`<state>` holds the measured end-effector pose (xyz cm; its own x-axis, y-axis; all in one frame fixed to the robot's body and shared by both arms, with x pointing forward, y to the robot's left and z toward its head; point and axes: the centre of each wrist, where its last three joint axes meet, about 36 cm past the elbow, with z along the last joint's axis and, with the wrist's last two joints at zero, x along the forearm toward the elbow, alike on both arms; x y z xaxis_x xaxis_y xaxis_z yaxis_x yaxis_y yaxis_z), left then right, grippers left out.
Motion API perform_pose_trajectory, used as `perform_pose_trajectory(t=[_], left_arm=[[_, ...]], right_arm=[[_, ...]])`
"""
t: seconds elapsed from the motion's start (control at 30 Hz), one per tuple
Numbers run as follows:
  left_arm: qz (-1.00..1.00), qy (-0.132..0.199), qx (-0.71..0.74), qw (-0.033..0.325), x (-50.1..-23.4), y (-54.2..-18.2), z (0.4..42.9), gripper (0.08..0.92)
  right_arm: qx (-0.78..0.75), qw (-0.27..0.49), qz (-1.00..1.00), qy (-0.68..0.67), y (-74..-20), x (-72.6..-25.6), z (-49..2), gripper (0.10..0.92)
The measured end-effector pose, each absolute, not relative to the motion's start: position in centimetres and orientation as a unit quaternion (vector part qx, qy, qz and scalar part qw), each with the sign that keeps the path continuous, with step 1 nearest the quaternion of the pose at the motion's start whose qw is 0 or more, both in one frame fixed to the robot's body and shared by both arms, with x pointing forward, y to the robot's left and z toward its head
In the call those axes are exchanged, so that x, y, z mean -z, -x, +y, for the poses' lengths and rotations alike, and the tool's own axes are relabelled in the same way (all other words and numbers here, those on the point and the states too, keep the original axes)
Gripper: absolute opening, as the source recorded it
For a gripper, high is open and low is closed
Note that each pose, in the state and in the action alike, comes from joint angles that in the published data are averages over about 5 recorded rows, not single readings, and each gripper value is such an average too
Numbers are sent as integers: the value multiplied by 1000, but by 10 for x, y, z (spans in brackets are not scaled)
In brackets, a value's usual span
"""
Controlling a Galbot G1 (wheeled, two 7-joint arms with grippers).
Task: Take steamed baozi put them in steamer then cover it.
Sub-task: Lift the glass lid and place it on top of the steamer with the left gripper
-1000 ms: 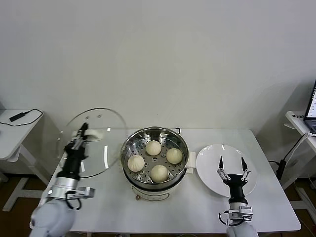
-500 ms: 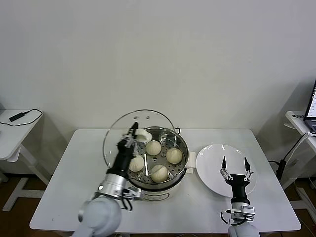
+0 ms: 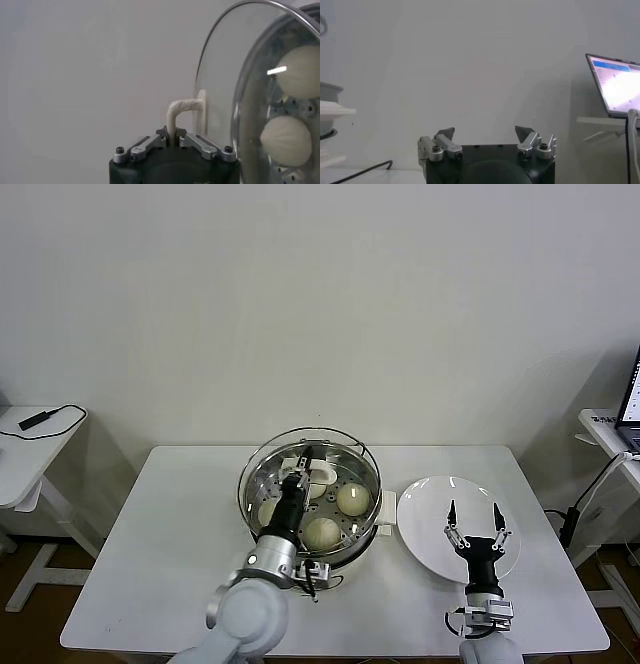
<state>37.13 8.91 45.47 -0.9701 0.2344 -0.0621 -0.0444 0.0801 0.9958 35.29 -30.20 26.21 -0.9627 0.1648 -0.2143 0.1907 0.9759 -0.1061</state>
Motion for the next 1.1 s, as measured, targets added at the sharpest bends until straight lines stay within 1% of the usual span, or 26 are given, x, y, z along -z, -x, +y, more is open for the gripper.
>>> perform_pose_trajectory(t=[0.3,0.63,1.1], left_arm=[[719,-74,-686,84,-441,-381,76,190],[714,-74,-692,68,-430,-391,70,190],[714,-72,-693,62,-422,-395,68,190]], right_arm=[[64,100,989,-91,-352,-261,-303,823],[66,101,989,-91,-353,-261,-304,823],[66,101,988,-91,-355,-262,-304,823]])
